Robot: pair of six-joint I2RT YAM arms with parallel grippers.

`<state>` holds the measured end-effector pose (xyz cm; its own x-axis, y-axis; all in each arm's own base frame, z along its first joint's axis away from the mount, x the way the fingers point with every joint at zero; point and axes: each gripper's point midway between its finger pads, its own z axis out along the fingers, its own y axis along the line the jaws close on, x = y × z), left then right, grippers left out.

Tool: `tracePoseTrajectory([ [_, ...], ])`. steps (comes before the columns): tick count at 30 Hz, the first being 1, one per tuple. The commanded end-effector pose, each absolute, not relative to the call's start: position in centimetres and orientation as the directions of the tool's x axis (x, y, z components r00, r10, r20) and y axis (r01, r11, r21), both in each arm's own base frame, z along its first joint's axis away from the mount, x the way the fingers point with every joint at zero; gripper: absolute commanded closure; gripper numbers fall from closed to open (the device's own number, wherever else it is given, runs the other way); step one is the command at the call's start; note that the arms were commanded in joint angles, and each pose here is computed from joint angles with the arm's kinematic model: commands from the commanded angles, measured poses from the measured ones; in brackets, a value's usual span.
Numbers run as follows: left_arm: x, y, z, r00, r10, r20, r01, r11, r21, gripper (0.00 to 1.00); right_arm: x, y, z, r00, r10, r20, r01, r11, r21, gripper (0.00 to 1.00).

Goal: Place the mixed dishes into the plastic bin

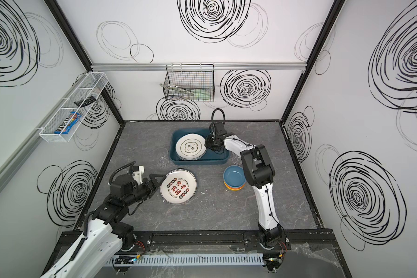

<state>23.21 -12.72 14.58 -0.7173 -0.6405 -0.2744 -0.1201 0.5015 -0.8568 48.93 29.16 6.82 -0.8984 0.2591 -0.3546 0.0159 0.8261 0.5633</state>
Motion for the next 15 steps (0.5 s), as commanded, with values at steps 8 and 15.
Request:
tracePoseTrajectory([
  [8,23.3,-12.3,14.4,-0.706,-0.644,-0.295,-0.116,0.515,-0.849,0.2,48.7,28.9,10.2,-0.873,0.244,-0.422,-0.025,0.842,0.539,0.73],
  [15,23.3,-11.7,14.1,-0.7,-0.638,-0.322,-0.134,0.56,-0.818,0.21,46.7,28.4,13.5,-0.848,0.22,-0.482,-0.083,0.844,0.53,0.72],
])
